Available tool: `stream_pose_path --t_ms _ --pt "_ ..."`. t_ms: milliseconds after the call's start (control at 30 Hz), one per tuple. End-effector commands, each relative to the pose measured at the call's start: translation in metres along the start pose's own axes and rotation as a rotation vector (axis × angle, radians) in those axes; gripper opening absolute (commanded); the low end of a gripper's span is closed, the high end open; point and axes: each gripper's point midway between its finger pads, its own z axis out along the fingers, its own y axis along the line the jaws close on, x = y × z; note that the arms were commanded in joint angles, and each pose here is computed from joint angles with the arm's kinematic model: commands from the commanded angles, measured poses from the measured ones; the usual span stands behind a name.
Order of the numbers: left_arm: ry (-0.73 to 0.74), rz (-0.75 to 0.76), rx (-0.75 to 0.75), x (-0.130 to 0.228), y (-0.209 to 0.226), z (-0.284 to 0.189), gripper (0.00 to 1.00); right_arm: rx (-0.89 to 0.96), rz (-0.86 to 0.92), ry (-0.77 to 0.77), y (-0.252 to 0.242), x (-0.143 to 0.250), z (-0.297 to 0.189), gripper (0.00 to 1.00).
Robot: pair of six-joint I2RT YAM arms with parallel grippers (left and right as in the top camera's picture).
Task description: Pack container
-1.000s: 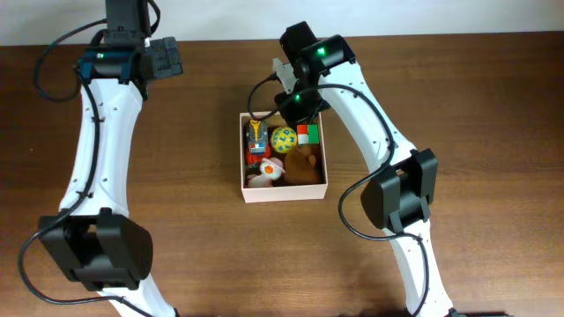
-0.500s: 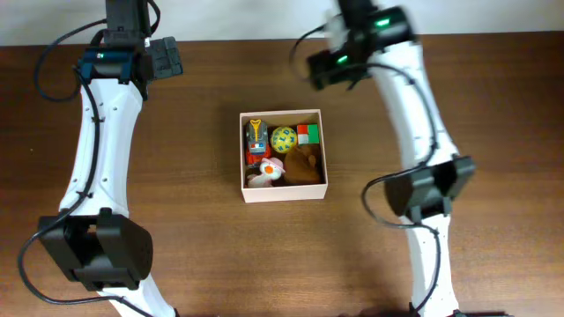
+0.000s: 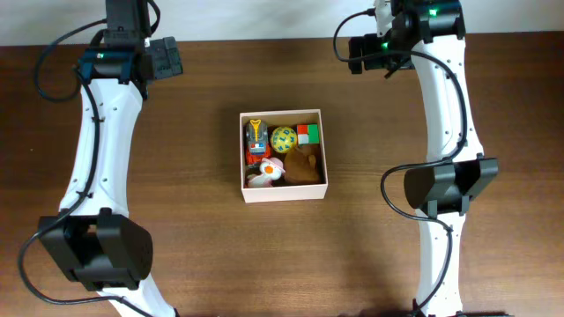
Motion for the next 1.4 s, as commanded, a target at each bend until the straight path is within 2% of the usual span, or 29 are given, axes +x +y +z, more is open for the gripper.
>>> stream_pose_path --t_ms 0,1367 --pt "-0.010 -0.014 -0.007 -0.0030 0.0014 -0.0033 0.99 -0.003 0.001 -0.024 0.0019 -0.0039 -0.0104 0.99" --pt "-0.010 -0.014 -0.007 -0.0030 0.0014 -0.0033 0.99 0.007 0.000 -0.030 -0.0018 -0.0054 -0.0106 0.99"
